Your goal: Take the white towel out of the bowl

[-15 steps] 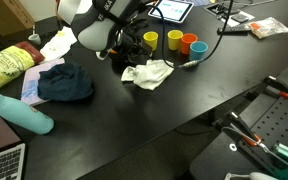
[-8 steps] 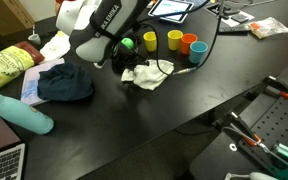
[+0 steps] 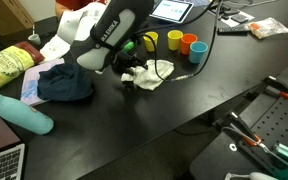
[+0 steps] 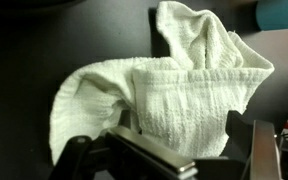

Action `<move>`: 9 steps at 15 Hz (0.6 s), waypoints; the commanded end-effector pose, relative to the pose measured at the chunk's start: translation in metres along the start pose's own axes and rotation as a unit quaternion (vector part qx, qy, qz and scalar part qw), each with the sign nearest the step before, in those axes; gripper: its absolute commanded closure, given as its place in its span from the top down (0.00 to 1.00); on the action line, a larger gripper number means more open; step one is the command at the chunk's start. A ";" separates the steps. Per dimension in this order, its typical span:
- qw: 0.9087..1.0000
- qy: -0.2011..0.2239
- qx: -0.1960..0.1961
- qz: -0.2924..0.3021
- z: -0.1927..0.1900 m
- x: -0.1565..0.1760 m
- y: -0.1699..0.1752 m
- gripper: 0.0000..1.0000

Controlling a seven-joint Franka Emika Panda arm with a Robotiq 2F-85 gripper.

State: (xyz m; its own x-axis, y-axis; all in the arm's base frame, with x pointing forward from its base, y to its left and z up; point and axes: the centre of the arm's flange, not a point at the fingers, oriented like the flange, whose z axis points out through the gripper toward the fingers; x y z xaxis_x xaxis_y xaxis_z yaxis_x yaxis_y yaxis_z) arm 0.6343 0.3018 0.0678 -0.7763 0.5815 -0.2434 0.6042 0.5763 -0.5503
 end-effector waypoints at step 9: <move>1.000 -0.003 0.027 0.003 -0.001 -0.014 -0.008 0.12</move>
State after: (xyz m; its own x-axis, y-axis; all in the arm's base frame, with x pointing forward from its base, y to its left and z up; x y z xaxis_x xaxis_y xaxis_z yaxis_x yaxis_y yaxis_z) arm 0.6378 0.2936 0.0634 -0.7815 0.5757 -0.2406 0.5938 0.5677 -0.5702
